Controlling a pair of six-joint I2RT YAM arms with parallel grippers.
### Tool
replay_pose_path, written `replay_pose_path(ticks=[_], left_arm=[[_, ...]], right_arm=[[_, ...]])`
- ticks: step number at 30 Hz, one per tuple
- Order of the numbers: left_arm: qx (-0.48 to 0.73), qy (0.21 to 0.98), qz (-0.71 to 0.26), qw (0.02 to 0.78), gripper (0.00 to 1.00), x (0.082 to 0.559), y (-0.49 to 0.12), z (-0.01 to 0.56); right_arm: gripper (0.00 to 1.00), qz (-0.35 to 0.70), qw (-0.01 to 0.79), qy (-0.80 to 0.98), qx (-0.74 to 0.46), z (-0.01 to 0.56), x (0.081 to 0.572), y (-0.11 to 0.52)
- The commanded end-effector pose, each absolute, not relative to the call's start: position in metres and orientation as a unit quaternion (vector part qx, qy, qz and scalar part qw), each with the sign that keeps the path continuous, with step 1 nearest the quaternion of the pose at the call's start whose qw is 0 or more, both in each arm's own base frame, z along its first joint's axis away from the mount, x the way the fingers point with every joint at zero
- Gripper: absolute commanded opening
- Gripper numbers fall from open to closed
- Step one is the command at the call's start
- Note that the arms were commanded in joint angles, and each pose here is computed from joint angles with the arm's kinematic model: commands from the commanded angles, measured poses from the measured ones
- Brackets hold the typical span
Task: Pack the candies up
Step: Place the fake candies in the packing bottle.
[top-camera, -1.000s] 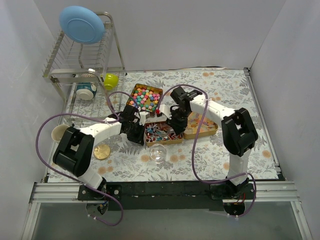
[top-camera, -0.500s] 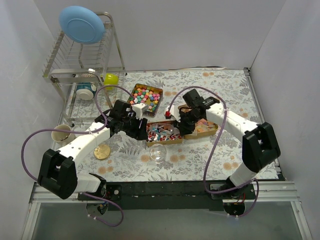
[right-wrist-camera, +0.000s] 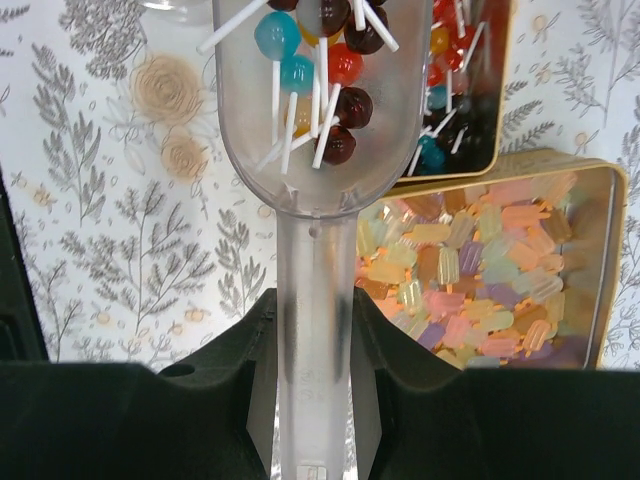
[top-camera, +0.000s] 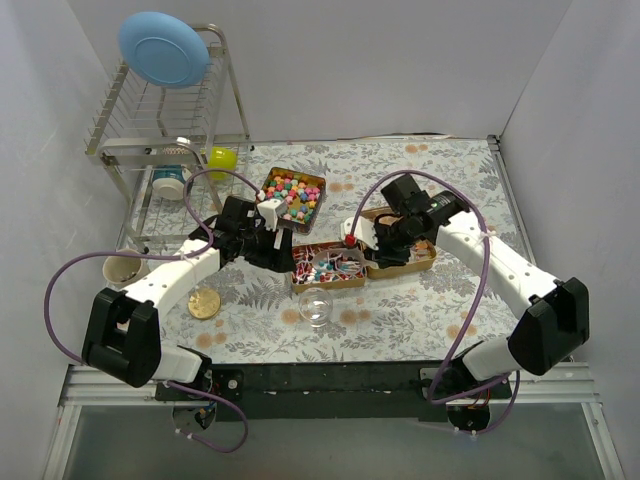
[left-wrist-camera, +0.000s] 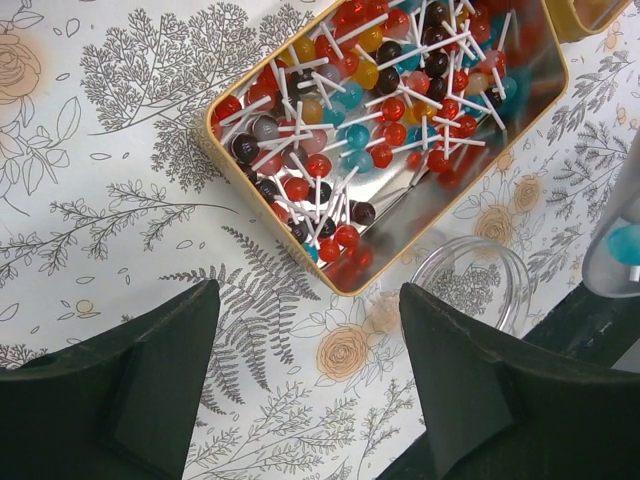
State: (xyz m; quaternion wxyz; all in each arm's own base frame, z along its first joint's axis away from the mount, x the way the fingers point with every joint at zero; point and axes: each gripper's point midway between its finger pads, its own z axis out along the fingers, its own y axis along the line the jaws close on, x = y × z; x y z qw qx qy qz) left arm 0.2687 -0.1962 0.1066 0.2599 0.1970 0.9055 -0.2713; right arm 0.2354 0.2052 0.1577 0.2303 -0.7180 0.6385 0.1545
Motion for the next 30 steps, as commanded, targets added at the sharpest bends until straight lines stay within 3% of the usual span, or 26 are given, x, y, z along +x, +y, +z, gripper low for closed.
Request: replay_pose_path(ticks=[1,20,30], left_arm=[[0.191,0.901,-0.265,0.285,0.72,0.275,-0.192,0.111],[0.189,0.896,-0.239,0.324,0.74,0.277,-0.178,0.113],[0.184,0.888,-0.234,0.349,0.74,0.290,-0.178,0.125]], right_arm=[[0.01,0.121,0.192,0.620,-0.751,0.172,0.224,0.199],[0.01,-0.068,0.057,0.559,-0.824,0.167,0.218,0.202],[0.01,-0.161,0.032,0.498,-0.852,0.168,0.206,0.206]])
